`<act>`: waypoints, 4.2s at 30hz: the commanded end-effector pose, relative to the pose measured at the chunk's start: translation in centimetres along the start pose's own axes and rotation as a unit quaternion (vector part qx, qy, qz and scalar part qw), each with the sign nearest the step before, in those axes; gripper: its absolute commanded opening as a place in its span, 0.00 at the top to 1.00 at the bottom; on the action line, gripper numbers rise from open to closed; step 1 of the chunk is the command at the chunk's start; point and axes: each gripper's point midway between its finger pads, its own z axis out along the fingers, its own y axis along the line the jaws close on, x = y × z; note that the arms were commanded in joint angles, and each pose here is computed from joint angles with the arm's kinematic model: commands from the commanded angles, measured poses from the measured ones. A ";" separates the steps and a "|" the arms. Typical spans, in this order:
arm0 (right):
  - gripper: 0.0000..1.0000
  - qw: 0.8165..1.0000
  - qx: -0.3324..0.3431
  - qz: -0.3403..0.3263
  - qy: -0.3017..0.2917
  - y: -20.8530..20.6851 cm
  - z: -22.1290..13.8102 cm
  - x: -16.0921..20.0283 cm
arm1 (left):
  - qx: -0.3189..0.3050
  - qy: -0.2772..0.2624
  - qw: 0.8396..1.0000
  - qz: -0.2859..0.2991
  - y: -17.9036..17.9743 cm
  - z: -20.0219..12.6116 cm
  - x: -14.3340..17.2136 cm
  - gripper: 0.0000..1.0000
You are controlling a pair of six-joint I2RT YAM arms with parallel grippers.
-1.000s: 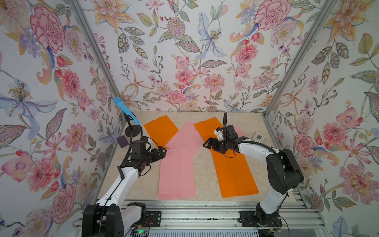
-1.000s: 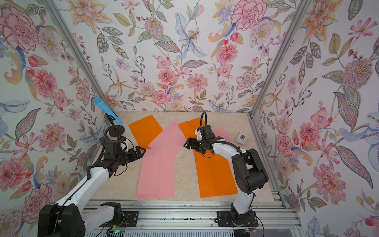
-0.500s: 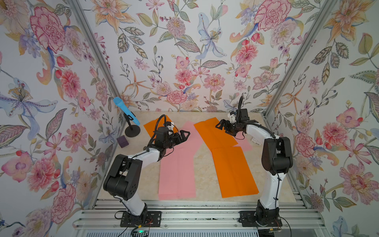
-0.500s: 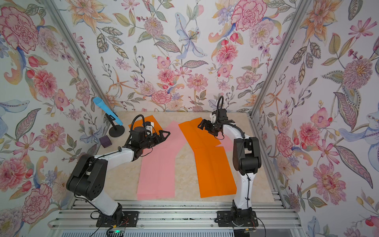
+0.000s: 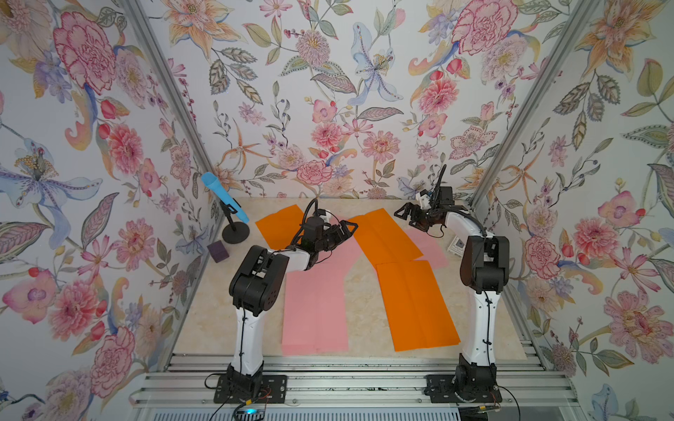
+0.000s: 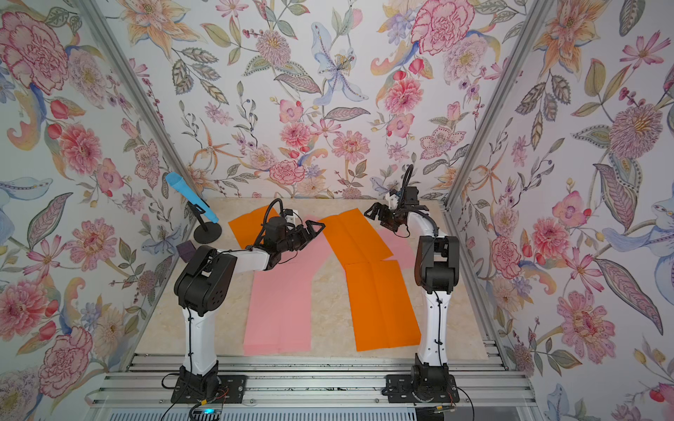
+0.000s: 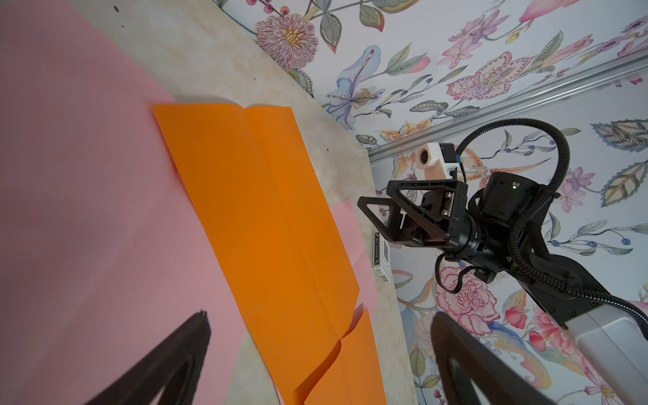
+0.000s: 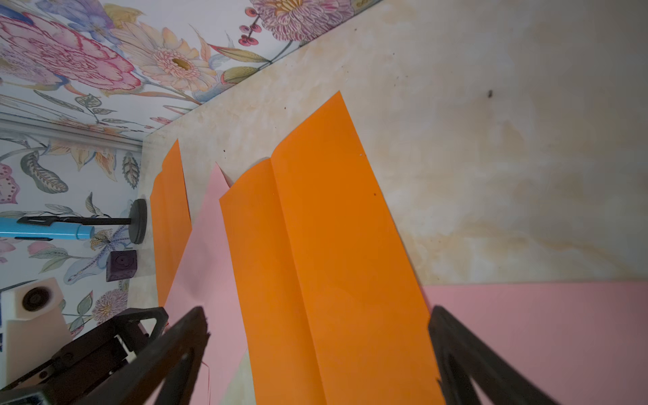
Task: Sort the scattered colored papers by color
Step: Pick up the colored paper.
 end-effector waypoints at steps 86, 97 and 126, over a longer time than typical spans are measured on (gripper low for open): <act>0.11 0.996 -0.045 0.054 0.061 -1.8 2.4 2.6 | -0.125 0.069 0.987 0.066 3.2 7.4 -0.9 0.73; 0.11 0.998 -0.028 0.049 0.041 -1.3 0.5 1.5 | -0.162 0.058 0.977 0.127 1.8 7.2 -4.9 1.00; 0.07 0.996 -0.032 0.081 -0.032 3.5 -11.3 3.8 | 0.124 0.033 0.970 0.207 -26.1 1.3 -6.3 1.00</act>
